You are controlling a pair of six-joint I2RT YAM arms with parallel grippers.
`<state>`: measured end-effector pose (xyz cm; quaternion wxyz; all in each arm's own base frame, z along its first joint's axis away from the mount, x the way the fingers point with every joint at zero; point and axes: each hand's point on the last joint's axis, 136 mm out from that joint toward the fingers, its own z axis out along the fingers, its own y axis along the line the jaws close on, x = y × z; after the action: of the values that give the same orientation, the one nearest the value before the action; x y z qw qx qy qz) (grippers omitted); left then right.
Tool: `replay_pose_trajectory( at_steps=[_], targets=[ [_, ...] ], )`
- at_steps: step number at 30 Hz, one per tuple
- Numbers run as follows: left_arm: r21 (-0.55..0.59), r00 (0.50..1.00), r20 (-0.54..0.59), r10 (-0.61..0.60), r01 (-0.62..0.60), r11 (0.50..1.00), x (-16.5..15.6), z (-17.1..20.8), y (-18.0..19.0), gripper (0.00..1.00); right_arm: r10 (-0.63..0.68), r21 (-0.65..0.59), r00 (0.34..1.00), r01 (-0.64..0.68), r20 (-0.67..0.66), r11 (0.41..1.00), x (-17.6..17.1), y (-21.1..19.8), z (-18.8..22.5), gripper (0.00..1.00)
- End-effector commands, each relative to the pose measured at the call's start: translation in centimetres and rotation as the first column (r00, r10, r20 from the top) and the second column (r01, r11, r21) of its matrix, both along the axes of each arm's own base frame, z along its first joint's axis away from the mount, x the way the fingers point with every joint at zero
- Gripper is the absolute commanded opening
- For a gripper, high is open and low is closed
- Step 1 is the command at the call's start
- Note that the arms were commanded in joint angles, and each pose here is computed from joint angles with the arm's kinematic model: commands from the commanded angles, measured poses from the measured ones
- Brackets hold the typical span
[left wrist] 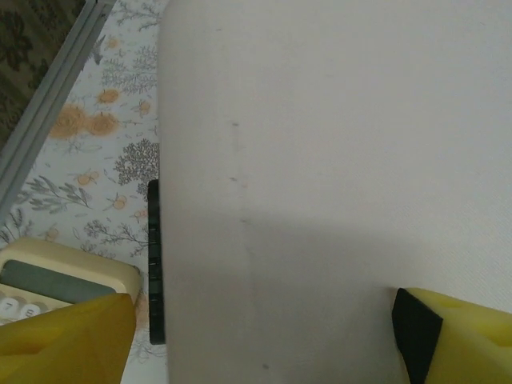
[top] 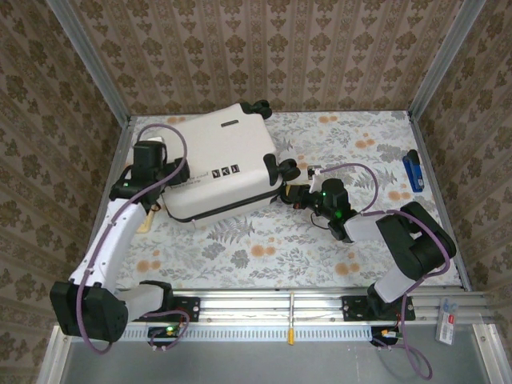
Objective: Pack the luggage
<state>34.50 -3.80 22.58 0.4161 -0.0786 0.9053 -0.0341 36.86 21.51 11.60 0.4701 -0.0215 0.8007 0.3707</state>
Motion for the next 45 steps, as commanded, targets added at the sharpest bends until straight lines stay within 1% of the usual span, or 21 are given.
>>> replay_pose_trajectory(
  at_steps=[1, 3, 9, 12, 14, 18, 20, 23, 25, 27, 30, 32, 37, 41, 45],
  targets=[
    [-0.11, 0.999, -0.047, -0.004, -0.001, 0.994, 0.0, -2.2, 0.0, 0.86, -0.067, -0.005, 0.993, 0.068, 0.094, 0.998, 1.6, -1.1, 2.6, 0.0],
    [-0.15, 0.999, -0.031, -0.042, 0.037, 0.988, 1.0, -2.3, -0.6, 0.85, -0.067, -0.009, 0.993, 0.068, 0.093, 0.998, 1.5, -1.1, 2.5, 0.0],
    [-0.207, 0.981, 0.052, -0.189, 0.195, 0.959, 5.1, -2.3, -2.4, 0.85, -0.051, -0.026, 0.994, 0.053, 0.093, 0.998, 0.5, -0.6, 2.1, 0.0],
    [-0.25, 0.949, 0.134, -0.286, 0.311, 0.917, 7.6, -1.8, -3.3, 0.84, -0.043, -0.043, 0.995, 0.047, 0.095, 0.998, 0.0, -0.2, 1.8, 0.0],
    [-0.289, 0.923, 0.176, -0.342, 0.381, 0.878, 9.5, -1.6, -3.8, 0.83, -0.033, -0.055, 0.995, 0.039, 0.095, 0.998, -0.4, 0.1, 1.6, 0.0],
    [-0.32, 0.887, 0.205, -0.413, 0.459, 0.829, 13.5, -1.2, -4.0, 0.79, -0.025, -0.077, 0.996, 0.032, 0.09, 0.997, -1.0, 0.6, 1.0, 0.0],
    [-0.306, 0.883, 0.205, -0.423, 0.468, 0.829, 15.5, -0.5, -3.9, 0.78, -0.024, -0.085, 0.996, 0.031, 0.088, 0.996, -1.0, 0.8, 0.7, 0.0],
    [-0.281, 0.873, 0.235, -0.427, 0.482, 0.83, 16.6, 2.4, -4.4, 0.77, -0.025, -0.09, 0.996, 0.032, 0.085, 0.995, -1.1, 0.7, 0.4, 0.0],
    [-0.225, 0.879, 0.241, -0.411, 0.463, 0.857, 16.3, 4.4, -4.9, 0.78, -0.029, -0.09, 0.996, 0.037, 0.088, 0.995, -1.0, 0.7, 0.5, 0.0],
    [-0.157, 0.897, 0.211, -0.389, 0.424, 0.892, 15.5, 5.7, -5.6, 0.79, -0.025, -0.09, 0.996, 0.032, 0.088, 0.995, -1.1, 0.7, 0.5, 0.0],
    [-0.04, 0.918, 0.155, -0.364, 0.374, 0.927, 13.3, 6.8, -7.8, 0.8, -0.025, -0.096, 0.996, 0.033, 0.087, 0.995, -1.0, 0.7, 0.4, 0.0],
    [0.065, 0.927, 0.12, -0.356, 0.35, 0.934, 11.4, 7.1, -9.8, 0.81, -0.023, -0.098, 0.996, 0.032, 0.085, 0.995, -1.0, 0.7, 0.3, 0.0],
    [0.182, 0.899, 0.071, -0.432, 0.414, 0.892, 6.4, 6.2, -17.6, 0.81, -0.021, -0.101, 0.997, 0.029, 0.079, 0.995, -0.8, 0.9, 0.1, 0.0],
    [0.293, 0.903, 0.037, -0.428, 0.4, 0.868, 4.0, 5.3, -20.9, 0.81, -0.023, -0.096, 0.997, 0.031, 0.076, 0.995, -0.7, 0.9, 0.0, 0.0],
    [0.357, 0.892, -0.012, -0.452, 0.426, 0.831, 2.6, 3.9, -23.8, 0.81, -0.019, -0.095, 0.997, 0.026, 0.071, 0.995, -0.7, 1.1, -0.1, 0.0]
  ],
)
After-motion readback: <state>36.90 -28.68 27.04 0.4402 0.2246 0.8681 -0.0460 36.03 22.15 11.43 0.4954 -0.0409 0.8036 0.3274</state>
